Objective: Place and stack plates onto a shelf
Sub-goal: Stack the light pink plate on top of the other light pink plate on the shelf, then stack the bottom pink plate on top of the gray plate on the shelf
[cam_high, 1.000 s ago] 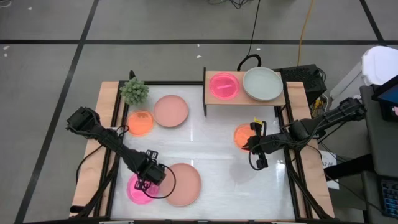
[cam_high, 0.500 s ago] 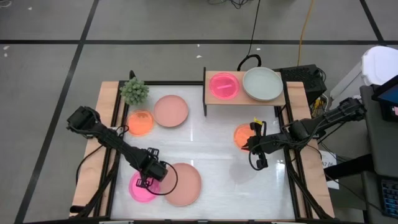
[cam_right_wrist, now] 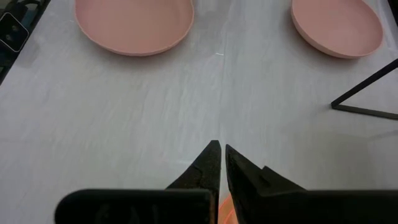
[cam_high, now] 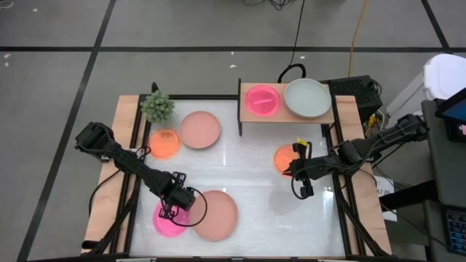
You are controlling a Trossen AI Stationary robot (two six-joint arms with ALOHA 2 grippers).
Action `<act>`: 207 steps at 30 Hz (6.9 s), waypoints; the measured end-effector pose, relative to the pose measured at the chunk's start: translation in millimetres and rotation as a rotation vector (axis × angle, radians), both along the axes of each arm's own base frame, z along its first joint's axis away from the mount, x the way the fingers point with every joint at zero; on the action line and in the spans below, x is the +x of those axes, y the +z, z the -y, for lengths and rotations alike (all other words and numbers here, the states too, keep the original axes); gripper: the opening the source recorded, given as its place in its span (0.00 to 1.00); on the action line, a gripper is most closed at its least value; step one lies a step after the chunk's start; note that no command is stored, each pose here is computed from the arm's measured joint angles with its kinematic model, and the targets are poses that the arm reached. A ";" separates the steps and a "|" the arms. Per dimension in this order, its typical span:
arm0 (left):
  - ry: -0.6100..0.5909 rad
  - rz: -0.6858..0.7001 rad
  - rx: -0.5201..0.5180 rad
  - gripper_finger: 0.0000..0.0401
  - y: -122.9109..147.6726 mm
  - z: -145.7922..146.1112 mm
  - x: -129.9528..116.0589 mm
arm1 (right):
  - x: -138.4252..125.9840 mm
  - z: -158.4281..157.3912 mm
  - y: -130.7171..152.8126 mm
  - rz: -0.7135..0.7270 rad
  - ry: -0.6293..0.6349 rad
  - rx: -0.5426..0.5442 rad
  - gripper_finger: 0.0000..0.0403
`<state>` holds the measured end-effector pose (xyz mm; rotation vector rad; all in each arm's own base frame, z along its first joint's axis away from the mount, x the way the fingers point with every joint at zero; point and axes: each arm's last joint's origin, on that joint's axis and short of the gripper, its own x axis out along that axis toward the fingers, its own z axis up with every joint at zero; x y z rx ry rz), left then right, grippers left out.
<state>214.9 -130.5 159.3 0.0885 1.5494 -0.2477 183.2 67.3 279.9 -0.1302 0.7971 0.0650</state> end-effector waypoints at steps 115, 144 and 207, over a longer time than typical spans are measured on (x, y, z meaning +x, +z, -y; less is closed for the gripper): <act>0.926 1.290 0.209 0.01 174.3 -301.4 166.8 | -13.7 -6.2 10.7 0.071 0.067 -0.019 0.02; 1.017 1.110 0.247 0.01 155.7 -304.1 160.6 | -13.8 -6.3 10.7 0.069 0.069 -0.014 0.02; 0.444 0.854 0.287 0.17 163.0 -159.8 158.8 | -16.2 -7.0 -11.4 0.022 -0.029 0.030 0.02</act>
